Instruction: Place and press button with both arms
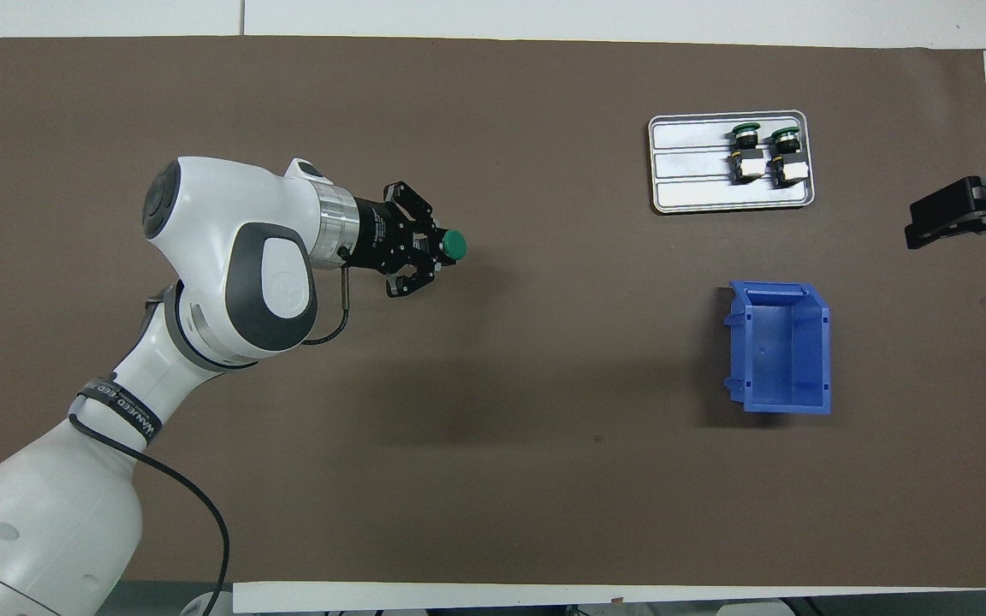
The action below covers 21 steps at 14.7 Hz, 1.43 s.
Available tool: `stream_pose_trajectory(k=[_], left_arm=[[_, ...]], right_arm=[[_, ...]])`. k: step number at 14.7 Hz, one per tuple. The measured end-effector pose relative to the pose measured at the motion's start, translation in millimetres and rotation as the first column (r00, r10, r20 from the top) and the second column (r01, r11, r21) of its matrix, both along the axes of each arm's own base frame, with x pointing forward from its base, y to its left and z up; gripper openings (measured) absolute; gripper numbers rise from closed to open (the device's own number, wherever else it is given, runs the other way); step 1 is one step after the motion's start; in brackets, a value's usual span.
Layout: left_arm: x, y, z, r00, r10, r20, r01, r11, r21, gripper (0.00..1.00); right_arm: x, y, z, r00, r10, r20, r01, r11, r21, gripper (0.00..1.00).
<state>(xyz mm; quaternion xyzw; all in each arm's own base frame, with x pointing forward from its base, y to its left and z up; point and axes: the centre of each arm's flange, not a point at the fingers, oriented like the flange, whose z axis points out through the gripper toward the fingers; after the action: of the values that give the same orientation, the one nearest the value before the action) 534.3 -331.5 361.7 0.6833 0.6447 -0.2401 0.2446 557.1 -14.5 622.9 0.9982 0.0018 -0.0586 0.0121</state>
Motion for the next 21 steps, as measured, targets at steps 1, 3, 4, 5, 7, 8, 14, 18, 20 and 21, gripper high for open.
stream_pose_trajectory(k=[1,3,4,5,7,8,14,18,20,21], left_arm=[[-1,1,0,1.000,0.004,0.006,-0.003,1.000,-0.006,0.33],[-2,2,2,1.000,-0.014,0.026,0.014,1.000,-0.010,0.33],[-2,2,2,0.999,-0.022,0.033,0.022,1.000,-0.011,0.33],[-3,2,3,0.999,-0.027,0.038,0.028,1.000,-0.012,0.33],[-3,1,2,0.998,-0.035,0.043,0.035,0.999,-0.011,0.33],[-4,2,0,0.998,-0.040,0.044,0.040,0.999,-0.009,0.33],[-11,29,-17,0.998,0.066,0.017,-0.061,0.976,-0.210,0.33],[-20,42,-37,0.994,0.097,-0.055,-0.109,0.953,-0.281,0.33],[-23,51,-45,0.993,0.105,-0.061,-0.120,0.937,-0.327,0.33],[-25,56,-51,0.993,0.108,-0.050,-0.119,0.926,-0.359,0.33]], right_arm=[[0.0,0,0,1.000,0.000,0.000,0.000,1.000,0.000,0.99],[0.0,0,0,1.000,0.000,0.000,0.000,1.000,0.000,0.99],[0.0,0,0,1.000,0.000,0.000,0.000,1.000,0.000,0.99],[0.0,0,0,1.000,0.000,0.000,0.000,1.000,0.000,0.99],[0.0,0,0,1.000,0.000,0.000,0.000,1.000,0.000,0.99],[0.0,0,0,1.000,0.000,0.000,0.000,1.000,0.000,0.99],[0.0,0,0,1.000,0.000,0.000,0.000,1.000,0.000,0.99],[0.0,0,0,1.000,0.000,0.000,0.000,1.000,0.000,0.99],[0.0,0,0,1.000,0.000,0.000,0.000,1.000,0.000,0.99],[0.0,0,0,1.000,0.000,0.000,0.000,1.000,0.000,0.99]])
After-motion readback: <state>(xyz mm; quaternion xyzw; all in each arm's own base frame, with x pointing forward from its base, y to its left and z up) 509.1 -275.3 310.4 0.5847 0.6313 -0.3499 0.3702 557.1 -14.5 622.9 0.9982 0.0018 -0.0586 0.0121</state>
